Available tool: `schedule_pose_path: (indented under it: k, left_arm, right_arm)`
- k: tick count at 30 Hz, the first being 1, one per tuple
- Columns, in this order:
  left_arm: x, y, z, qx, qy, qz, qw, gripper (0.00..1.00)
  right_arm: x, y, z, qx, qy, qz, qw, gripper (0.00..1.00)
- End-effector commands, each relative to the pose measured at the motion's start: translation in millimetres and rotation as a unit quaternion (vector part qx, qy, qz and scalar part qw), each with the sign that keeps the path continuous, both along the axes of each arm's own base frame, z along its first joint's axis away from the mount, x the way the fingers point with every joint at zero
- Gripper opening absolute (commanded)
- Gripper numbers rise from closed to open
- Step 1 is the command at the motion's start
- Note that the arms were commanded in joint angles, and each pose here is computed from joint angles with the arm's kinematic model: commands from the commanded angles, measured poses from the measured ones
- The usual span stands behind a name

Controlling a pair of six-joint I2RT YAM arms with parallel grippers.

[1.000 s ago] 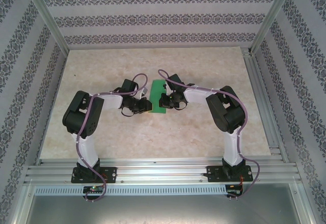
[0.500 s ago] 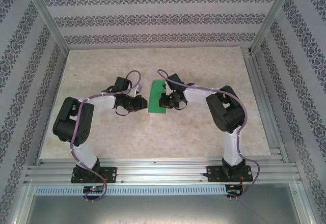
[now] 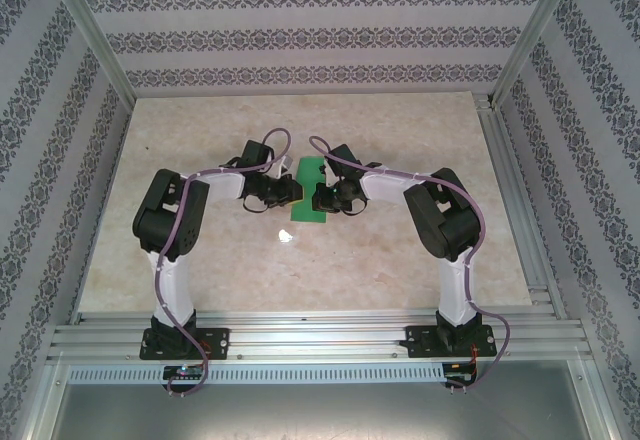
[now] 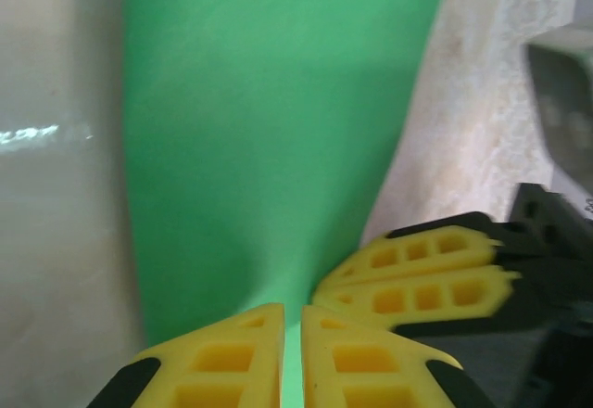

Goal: Fold a paper plane with a square sheet of paper (fold left side to right side)

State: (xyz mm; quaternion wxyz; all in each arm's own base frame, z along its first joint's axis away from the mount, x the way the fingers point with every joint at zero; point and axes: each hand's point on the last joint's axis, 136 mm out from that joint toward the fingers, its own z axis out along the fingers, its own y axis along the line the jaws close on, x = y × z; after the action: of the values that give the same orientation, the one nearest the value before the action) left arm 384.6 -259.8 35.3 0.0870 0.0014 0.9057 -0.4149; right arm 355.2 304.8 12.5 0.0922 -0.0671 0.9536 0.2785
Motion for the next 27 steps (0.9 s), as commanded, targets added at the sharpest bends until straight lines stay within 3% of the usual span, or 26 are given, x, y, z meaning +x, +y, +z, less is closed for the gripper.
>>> schedule_pose_path:
  k: [1, 8, 14, 27]
  left_arm:
    - [4, -1, -10, 0.010, -0.002, 0.006, 1.000, 0.14]
    - [-20, 11, -46, 0.062, 0.028, -0.004, 0.998, 0.14]
    - [-30, 18, -53, 0.088, 0.032, -0.010, 0.996, 0.13]
    - [-36, 22, -57, 0.110, 0.035, -0.011, 0.993, 0.13]
  right_arm:
    - [-28, -13, -33, -0.051, 0.051, 0.015, 0.997, 0.09]
    - [-3, -1, 24, -0.003, 0.004, 0.012, 1.000, 0.12]
    - [35, 0, 73, 0.036, -0.043, -0.017, 0.998, 0.11]
    - [89, 49, 59, 0.101, -0.023, -0.051, 0.993, 0.02]
